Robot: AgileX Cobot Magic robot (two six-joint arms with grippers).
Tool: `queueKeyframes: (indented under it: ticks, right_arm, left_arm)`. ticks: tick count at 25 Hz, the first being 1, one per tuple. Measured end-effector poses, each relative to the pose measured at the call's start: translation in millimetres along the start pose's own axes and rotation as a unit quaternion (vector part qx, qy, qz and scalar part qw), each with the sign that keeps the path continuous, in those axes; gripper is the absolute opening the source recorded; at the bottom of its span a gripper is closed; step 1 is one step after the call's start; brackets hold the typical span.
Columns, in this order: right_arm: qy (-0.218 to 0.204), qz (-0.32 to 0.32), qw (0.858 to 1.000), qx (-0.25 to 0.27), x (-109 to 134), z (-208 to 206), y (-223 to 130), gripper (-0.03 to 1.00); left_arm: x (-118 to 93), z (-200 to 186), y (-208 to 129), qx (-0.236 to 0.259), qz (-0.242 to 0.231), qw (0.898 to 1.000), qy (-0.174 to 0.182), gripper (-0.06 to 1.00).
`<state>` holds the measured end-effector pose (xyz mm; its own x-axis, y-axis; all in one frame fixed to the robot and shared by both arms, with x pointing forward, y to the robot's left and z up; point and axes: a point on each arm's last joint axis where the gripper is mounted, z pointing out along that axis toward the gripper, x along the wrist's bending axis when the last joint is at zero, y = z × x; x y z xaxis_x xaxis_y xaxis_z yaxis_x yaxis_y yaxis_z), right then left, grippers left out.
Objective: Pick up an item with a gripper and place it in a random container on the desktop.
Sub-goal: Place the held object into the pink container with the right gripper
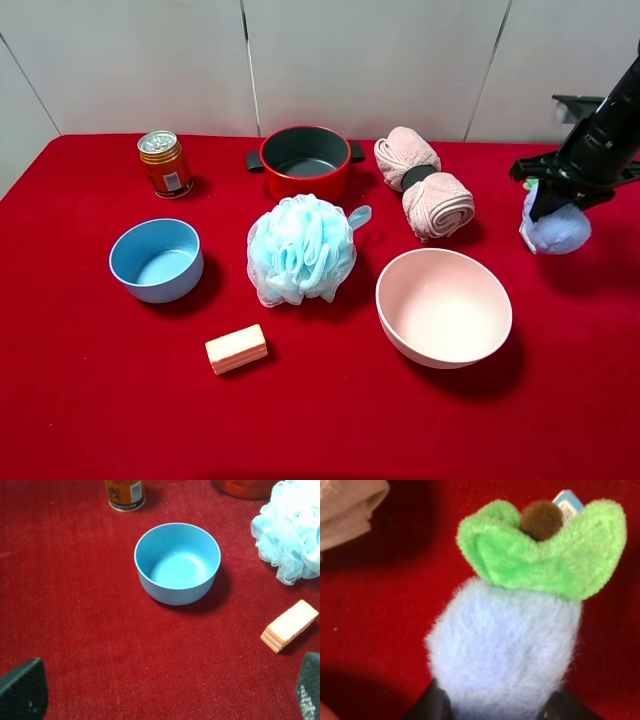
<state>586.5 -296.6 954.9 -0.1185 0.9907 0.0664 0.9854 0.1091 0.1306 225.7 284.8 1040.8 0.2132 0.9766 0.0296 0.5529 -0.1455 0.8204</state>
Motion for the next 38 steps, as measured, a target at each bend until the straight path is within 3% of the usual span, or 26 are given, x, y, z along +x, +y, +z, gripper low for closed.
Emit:
queueKeyframes:
  ticks: [27,38]
  right_arm:
    - [0.013,0.033,0.999,0.020,16.2,-93.6,-45.4,0.19]
    - [0.004,-0.020,1.000,-0.001,67.6,-107.6,-52.4,0.19]
  left_arm:
    - [0.0,0.0,0.0,0.000,0.000,1.000,0.000,1.00]
    - [0.0,0.0,0.0,0.000,0.000,1.000,0.000,1.00]
